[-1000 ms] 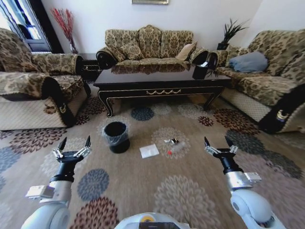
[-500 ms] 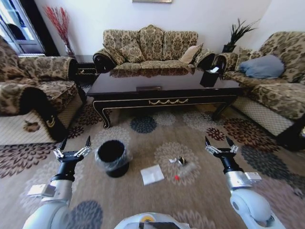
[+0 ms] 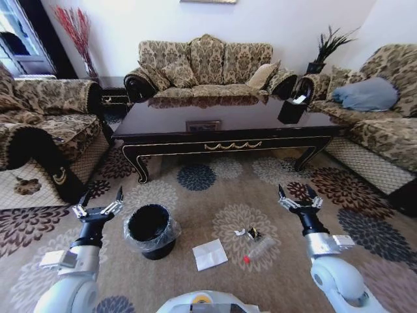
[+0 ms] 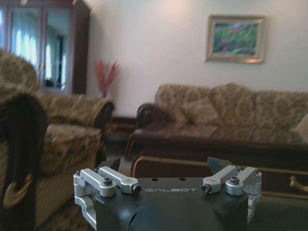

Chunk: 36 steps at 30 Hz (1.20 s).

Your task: Move to the front of the table and pick up the trash from the floor, then place it into the trash bin.

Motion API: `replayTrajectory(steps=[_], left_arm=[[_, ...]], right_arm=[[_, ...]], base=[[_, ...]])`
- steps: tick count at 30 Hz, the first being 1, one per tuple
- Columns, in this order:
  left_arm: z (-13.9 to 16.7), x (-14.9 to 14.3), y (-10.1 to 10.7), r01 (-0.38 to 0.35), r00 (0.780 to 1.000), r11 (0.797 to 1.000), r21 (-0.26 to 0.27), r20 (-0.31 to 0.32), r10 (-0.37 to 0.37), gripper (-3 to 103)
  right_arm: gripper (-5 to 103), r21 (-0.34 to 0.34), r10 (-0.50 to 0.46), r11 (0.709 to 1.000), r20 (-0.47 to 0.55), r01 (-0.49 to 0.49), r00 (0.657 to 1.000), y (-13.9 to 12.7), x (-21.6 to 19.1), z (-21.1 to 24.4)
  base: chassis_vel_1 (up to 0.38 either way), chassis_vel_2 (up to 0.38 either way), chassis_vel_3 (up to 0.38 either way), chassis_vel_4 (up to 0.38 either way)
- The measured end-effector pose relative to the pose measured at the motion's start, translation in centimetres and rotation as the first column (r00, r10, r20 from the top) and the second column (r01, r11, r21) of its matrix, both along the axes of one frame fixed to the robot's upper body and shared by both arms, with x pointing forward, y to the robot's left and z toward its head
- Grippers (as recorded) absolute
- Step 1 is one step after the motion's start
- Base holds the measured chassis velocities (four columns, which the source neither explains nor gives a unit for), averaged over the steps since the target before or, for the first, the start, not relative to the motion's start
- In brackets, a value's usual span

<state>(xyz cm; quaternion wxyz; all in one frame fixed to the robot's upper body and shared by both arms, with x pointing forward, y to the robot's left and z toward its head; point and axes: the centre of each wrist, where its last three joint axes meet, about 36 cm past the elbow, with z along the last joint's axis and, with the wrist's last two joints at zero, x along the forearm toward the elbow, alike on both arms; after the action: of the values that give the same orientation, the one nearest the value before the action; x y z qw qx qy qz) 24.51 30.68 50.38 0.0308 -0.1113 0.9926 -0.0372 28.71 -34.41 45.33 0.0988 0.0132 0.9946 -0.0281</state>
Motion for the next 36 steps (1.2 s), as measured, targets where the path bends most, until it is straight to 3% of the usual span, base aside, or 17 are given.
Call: replayTrajectory(steps=[1, 4, 6, 7, 11, 12, 15, 16, 20, 27, 29, 31, 35, 36], left_arm=[[0.0, 0.0, 0.0, 0.0, 1.0, 1.0, 0.0, 0.0, 0.0, 100], [0.5, 0.6, 0.5, -0.052, 0.991, 0.997, -0.048, -0.128, 0.045, 100], [1.4, 1.1, 0.7, -0.058, 0.971, 0.994, -0.096, -0.235, 0.034, 100], [1.4, 1.1, 0.7, -0.058, 0.971, 0.994, -0.096, -0.235, 0.034, 100], [3.3, 1.8, 0.5, -0.021, 0.911, 0.976, -0.217, -0.406, -0.07, 100], [3.3, 1.8, 0.5, -0.021, 0.911, 0.976, -0.217, -0.406, -0.07, 100], [2.8, 2.2, 0.5, -0.043, 0.867, 0.973, -0.229, -0.492, -0.078, 100], [2.8, 2.2, 0.5, -0.043, 0.867, 0.973, -0.229, -0.492, -0.078, 100], [1.1, 3.4, 0.8, -0.09, 0.83, 0.97, -0.227, -0.555, -0.053, 100], [-1.1, 5.0, 1.6, -0.117, 0.8, 0.968, -0.221, -0.599, -0.04, 100], [-1.7, 5.4, 1.8, -0.119, 0.794, 0.965, -0.232, -0.606, -0.048, 100], [-3.2, 6.4, 2.2, -0.128, 0.776, 0.952, -0.278, -0.626, -0.078, 100], [-4.3, 7.0, 2.4, -0.14, 0.762, 0.943, -0.301, -0.641, -0.091, 100], [-5.3, 7.5, 2.3, -0.151, 0.749, 0.938, -0.312, -0.656, -0.098, 100]], right_arm=[[100, 0.0, 0.0, 1.0, 0.0, 0.0, 1.0, 0.0, 0.0, 0.0], [100, 0.001, -0.002, 1.0, 0.003, 0.002, 1.0, 0.1, 0.0, -0.1], [100, 0.003, -0.005, 1.0, 0.001, 0.005, 1.0, 0.1, 0.0, -0.1], [100, 0.003, -0.005, 1.0, 0.001, 0.005, 1.0, 0.1, 0.0, -0.1], [100, -0.002, 0.003, 1.0, -0.013, -0.003, 1.0, 0.4, 0.3, -0.6], [100, -0.002, 0.003, 1.0, -0.013, -0.003, 1.0, 0.4, 0.3, -0.6], [100, -0.007, 0.015, 1.0, -0.025, -0.015, 1.0, 0.6, 0.8, -0.9], [100, -0.007, 0.015, 1.0, -0.025, -0.015, 1.0, 0.6, 0.8, -0.9], [100, -0.017, 0.015, 1.0, -0.04, -0.016, 0.999, 0.3, 0.8, -1.2], [100, -0.034, 0.005, 0.999, -0.058, -0.007, 0.998, 0.1, 0.6, -1.6], [100, -0.039, 0.002, 0.999, -0.063, -0.004, 0.998, 0.0, 0.6, -1.8], [100, -0.045, -0.004, 0.999, -0.073, 0.001, 0.997, 0.0, 0.5, -2.2], [100, -0.046, -0.008, 0.999, -0.079, 0.004, 0.997, 0.0, 0.4, -2.4], [100, -0.044, -0.013, 0.999, -0.084, 0.009, 0.996, -0.1, 0.4, -2.6]], base=[[0.0, 0.0, 0.0, 0.0], [0.0, 0.0, 0.0, 0.0], [0.0, 0.0, 0.0, 0.0], [0.0, 0.0, 0.0, 0.0], [0.0, 0.0, 0.0, 0.0], [0.0, 0.0, 0.0, 0.0], [0.0, 0.0, 0.0, 0.0], [0.0, 0.0, 0.0, 0.0], [0.0, 0.0, 0.0, 0.0], [0.0, 0.0, 0.0, 0.0], [0.0, 0.0, 0.0, 0.0], [0.0, 0.0, 0.0, 0.0], [0.0, 0.0, 0.0, 0.0], [0.0, 0.0, 0.0, 0.0]])
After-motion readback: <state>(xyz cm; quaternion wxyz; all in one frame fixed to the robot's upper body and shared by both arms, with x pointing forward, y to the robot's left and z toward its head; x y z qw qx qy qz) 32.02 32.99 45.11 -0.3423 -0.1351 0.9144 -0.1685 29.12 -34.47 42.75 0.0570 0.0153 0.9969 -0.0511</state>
